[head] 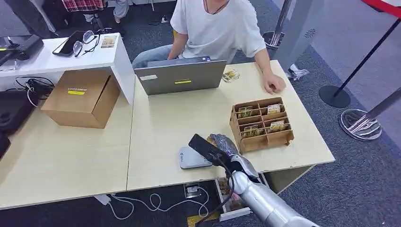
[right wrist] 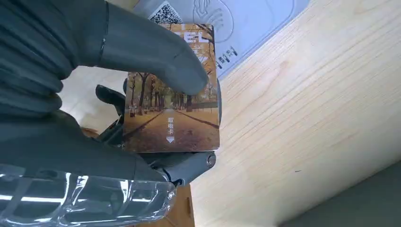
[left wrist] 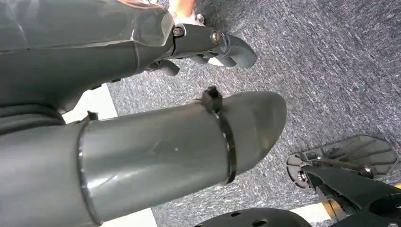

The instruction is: Pass the card to the sensor for recognition and then transmit it.

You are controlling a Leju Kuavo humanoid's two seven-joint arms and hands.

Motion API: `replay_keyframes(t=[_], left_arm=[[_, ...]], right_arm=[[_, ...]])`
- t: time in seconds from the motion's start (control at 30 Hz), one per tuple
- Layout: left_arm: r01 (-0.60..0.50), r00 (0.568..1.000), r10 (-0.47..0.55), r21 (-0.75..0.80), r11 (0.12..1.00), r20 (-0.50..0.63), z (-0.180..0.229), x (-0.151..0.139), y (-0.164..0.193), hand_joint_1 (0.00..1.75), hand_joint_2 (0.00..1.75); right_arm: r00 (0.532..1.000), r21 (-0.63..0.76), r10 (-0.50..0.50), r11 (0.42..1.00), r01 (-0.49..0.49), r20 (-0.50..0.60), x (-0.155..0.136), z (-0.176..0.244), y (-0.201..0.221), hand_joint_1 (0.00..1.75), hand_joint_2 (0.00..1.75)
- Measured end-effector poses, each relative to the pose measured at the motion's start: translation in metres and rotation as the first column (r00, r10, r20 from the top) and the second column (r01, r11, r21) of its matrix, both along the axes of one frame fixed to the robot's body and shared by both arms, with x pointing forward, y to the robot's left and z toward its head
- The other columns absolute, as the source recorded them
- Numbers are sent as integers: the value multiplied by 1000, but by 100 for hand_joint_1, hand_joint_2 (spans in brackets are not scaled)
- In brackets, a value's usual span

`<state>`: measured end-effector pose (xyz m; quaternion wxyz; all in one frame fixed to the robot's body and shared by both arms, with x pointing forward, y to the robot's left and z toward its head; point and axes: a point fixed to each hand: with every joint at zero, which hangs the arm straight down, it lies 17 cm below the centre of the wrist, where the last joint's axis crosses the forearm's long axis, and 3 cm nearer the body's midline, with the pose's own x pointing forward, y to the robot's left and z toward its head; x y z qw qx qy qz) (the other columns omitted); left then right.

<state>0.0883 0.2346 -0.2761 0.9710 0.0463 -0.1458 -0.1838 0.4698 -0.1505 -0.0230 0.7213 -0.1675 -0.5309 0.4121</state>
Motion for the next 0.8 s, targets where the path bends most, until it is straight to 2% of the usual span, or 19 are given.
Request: replay_keyframes(t=[0.33, 0.8], left_arm=[[1, 1000, -1, -4, 1000, -7, 0, 2, 0, 0, 0], [-3, 1000, 3, 8, 1000, -14, 0, 6, 3, 0, 0]], right_arm=[[998, 17, 63, 998, -64, 7, -5, 9, 28, 175, 175], [989, 31, 140, 990, -139, -47, -21, -3, 71, 175, 175]])
